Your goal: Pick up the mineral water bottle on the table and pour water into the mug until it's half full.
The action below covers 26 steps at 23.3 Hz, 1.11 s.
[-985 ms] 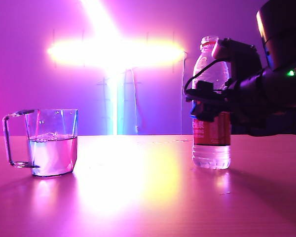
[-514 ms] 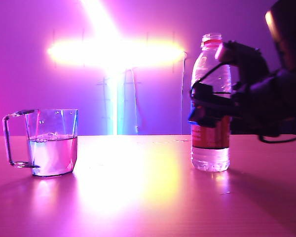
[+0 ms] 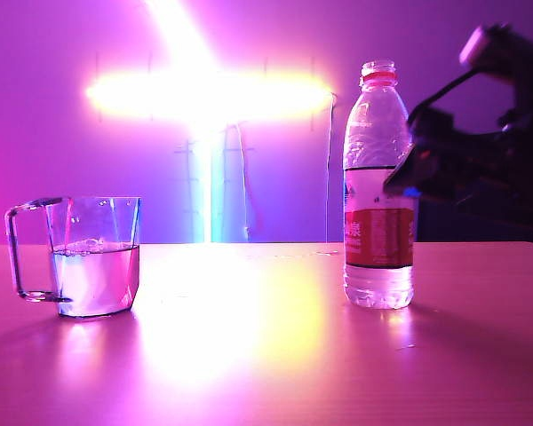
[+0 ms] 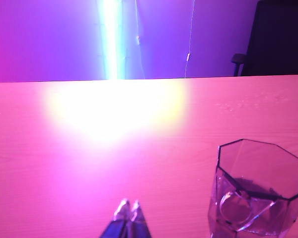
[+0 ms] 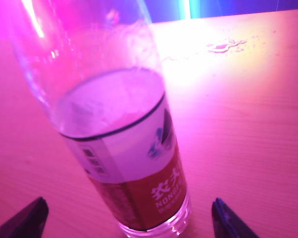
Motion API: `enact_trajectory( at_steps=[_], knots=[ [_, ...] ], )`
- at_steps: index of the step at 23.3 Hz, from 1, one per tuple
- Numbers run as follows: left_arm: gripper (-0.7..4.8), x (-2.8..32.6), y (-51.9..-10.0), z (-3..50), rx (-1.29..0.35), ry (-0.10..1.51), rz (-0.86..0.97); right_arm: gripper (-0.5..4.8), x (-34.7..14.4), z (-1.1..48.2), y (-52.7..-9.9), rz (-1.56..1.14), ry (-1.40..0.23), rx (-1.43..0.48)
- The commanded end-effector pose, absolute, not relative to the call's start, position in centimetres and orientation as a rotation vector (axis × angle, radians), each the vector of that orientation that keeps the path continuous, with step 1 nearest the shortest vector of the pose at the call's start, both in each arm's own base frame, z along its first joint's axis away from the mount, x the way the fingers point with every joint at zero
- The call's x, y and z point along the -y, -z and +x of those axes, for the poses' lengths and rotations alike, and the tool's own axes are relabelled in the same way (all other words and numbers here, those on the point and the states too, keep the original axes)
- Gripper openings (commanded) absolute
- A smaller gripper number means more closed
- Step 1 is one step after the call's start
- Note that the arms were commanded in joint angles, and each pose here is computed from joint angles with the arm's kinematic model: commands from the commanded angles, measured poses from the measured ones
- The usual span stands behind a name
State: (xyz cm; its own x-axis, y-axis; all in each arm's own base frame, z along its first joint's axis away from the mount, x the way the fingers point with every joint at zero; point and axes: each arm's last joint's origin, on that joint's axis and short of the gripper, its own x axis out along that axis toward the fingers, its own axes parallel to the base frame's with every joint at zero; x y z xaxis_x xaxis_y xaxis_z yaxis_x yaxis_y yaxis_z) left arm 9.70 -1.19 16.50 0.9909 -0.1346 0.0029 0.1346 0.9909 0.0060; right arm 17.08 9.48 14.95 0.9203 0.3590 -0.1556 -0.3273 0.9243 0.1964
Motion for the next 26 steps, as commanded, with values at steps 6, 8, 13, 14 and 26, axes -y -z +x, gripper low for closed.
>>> enact_trajectory(
  at_steps=[6, 8, 13, 14, 26],
  knots=[
    [-0.02, 0.7, -16.8, 9.7, 0.018, 0.092, 0.003, 1.15, -9.0, 15.0, -16.9, 0.202, -0.479, -0.178],
    [-0.02, 0.5, -16.8, 9.7, 0.018, 0.069, 0.003, 0.82, -8.8, 14.7, -17.4, 0.209, -0.482, -0.155],
    [-0.02, 0.3, -16.8, 9.7, 0.018, 0.047, 0.003, -0.08, -8.3, 13.8, -18.6, 0.228, -0.489, -0.091],
    [-0.02, 0.3, -16.8, 9.7, 0.018, 0.047, 0.003, -0.08, -8.2, 13.7, -18.8, 0.23, -0.49, -0.084],
    [-0.02, 0.3, -16.8, 9.7, 0.018, 0.042, 0.003, -0.08, -8.0, 13.4, -18.7, 0.223, -0.488, -0.106]
  ],
)
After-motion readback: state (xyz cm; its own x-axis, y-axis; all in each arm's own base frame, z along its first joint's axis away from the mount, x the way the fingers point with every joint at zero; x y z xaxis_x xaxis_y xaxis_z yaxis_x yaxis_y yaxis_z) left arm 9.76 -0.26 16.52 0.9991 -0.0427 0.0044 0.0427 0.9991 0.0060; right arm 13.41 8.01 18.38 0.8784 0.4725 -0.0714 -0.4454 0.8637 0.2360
